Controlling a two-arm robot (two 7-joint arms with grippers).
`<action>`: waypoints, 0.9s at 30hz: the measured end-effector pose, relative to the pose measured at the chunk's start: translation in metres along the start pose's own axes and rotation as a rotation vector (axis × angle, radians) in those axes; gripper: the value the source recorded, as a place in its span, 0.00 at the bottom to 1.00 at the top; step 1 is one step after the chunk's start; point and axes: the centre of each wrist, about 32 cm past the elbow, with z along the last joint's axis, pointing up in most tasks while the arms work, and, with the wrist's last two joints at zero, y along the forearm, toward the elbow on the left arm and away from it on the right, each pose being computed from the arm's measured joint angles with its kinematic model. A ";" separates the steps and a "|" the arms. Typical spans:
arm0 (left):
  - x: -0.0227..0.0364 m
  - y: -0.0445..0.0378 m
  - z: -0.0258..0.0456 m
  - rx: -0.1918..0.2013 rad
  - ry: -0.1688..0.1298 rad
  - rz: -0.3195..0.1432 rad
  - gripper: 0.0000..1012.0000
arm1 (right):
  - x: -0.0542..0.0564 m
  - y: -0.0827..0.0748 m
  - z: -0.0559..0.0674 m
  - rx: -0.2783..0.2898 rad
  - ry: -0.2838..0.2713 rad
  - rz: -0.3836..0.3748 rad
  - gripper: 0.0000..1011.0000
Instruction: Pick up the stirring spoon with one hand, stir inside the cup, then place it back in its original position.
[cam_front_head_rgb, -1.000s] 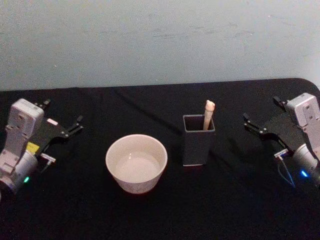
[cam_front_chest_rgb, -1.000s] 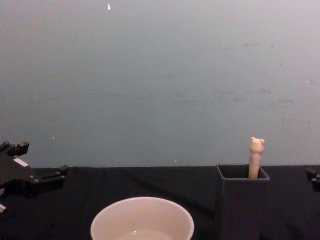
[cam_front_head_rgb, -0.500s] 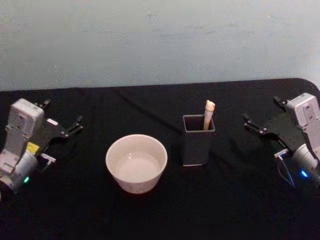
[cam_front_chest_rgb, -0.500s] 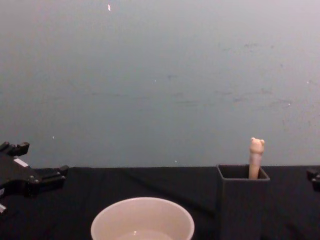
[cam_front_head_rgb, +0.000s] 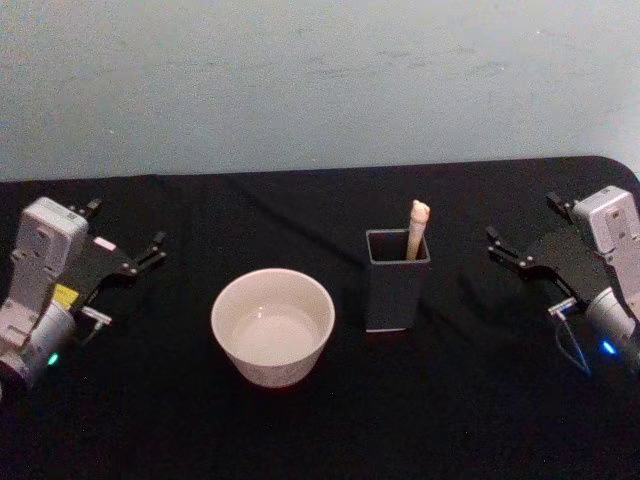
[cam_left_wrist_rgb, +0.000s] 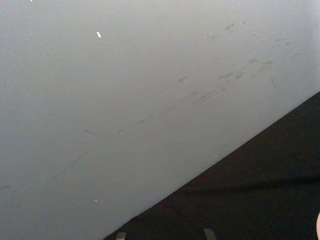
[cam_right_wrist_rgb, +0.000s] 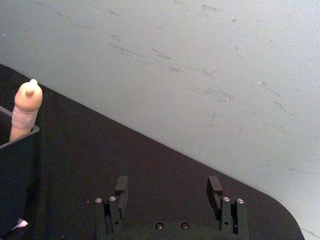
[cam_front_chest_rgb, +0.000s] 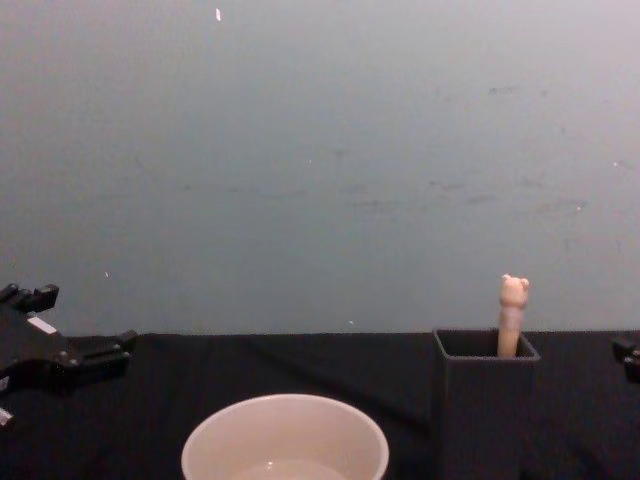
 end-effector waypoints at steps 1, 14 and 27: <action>0.0000 0.0000 0.0000 0.000 0.000 0.000 0.99 | 0.000 0.000 0.000 0.000 0.000 0.000 0.99; 0.0000 0.0000 0.0000 0.000 0.000 0.000 0.99 | 0.003 -0.004 0.013 0.031 0.070 0.047 0.99; 0.0000 0.0000 0.0000 0.000 0.000 0.000 0.99 | 0.011 -0.018 0.040 0.044 0.311 0.267 0.99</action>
